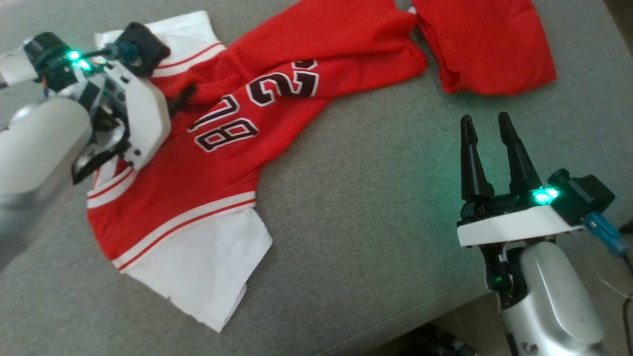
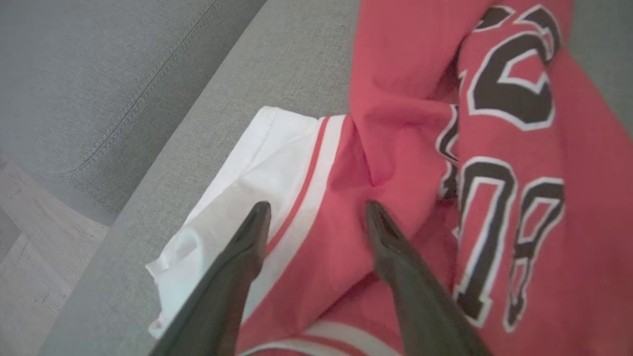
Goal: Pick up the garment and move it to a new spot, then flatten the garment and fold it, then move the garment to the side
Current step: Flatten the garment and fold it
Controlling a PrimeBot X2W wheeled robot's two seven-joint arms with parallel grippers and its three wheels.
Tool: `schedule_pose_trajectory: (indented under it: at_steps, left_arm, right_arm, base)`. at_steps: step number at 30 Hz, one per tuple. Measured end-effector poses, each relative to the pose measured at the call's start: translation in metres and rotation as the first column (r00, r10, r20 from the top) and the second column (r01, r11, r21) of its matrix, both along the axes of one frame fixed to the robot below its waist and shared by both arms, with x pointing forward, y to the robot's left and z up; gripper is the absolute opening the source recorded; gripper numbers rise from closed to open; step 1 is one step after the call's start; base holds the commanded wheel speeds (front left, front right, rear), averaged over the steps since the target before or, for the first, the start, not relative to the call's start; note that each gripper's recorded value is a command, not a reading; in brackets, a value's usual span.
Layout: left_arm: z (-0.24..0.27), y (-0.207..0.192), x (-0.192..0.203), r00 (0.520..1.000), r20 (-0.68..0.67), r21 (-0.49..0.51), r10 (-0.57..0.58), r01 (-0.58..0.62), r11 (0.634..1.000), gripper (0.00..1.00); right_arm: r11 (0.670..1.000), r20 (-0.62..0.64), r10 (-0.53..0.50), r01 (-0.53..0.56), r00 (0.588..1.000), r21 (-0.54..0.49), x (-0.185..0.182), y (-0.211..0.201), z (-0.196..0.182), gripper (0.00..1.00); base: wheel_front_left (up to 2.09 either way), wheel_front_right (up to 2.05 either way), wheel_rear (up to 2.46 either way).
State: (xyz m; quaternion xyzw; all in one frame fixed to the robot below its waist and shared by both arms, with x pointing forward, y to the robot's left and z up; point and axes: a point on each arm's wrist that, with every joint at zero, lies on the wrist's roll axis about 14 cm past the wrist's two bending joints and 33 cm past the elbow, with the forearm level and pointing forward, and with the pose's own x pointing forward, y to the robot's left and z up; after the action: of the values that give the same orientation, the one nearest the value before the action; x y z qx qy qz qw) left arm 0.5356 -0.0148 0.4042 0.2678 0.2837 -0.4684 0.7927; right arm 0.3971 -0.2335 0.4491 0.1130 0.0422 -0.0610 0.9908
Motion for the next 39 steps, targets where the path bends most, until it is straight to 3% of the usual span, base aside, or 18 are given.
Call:
schedule_pose_trajectory:
  at_steps: [7,8,9,13,17,23,26,29,30,39]
  left_arm:
    - [-0.021,-0.013,0.007,0.999,-0.033,0.008,-0.026,0.026,1.000,1.00]
    - [-0.025,-0.013,0.007,0.999,-0.039,0.015,-0.026,0.027,1.000,0.75]
    - [-0.029,-0.012,0.008,0.999,-0.042,0.022,-0.021,0.022,1.000,0.00]
    - [-0.033,0.005,0.034,0.999,0.012,0.030,0.044,-0.044,0.999,0.00]
    - [-0.017,0.034,0.074,0.976,0.114,0.018,0.184,-0.187,0.982,0.00]
    - [0.003,0.071,0.109,0.907,0.223,-0.034,0.358,-0.360,0.932,0.00]
    - [0.013,0.102,0.125,0.845,0.283,-0.054,0.455,-0.459,0.887,0.00]
    - [0.015,0.117,0.128,0.815,0.301,-0.054,0.495,-0.504,0.862,0.00]
    - [0.016,0.119,0.128,0.809,0.300,-0.065,0.505,-0.511,0.857,1.00]
    - [0.047,0.108,0.122,0.782,0.370,-0.208,0.501,-0.456,0.865,1.00]
  right_arm:
    - [0.999,-0.029,-0.041,0.040,0.999,-0.007,-0.007,-0.013,-0.007,1.00]
    - [0.999,-0.029,-0.045,0.045,0.999,-0.008,-0.008,-0.014,-0.007,1.00]
    - [0.999,-0.029,-0.049,0.049,0.998,-0.007,-0.008,-0.015,-0.007,1.00]
    - [0.999,-0.034,-0.053,0.053,0.998,-0.007,-0.008,-0.016,-0.009,1.00]
    - [0.999,-0.031,-0.046,0.045,0.998,-0.006,-0.007,-0.014,-0.008,1.00]
    - [1.000,-0.030,-0.025,0.025,0.999,-0.008,-0.004,-0.008,-0.009,1.00]
    - [1.000,-0.032,-0.010,0.010,0.999,-0.010,-0.002,-0.003,-0.010,1.00]
    - [1.000,-0.032,0.000,-0.001,0.999,-0.007,-0.001,0.000,-0.010,1.00]
    - [1.000,-0.032,0.004,-0.004,0.999,-0.008,-0.001,0.001,-0.010,1.00]
    - [0.999,-0.010,0.047,-0.047,0.999,-0.021,0.009,0.013,-0.005,1.00]
  base:
    - [0.00,0.00,0.00]
    - [0.00,0.00,0.00]
    - [0.00,0.00,0.00]
    - [0.00,0.00,0.00]
    - [0.00,0.00,0.00]
    - [0.00,0.00,0.00]
    - [0.00,0.00,0.00]
    - [0.00,0.00,0.00]
    - [0.00,0.00,0.00]
    - [0.00,0.00,0.00]
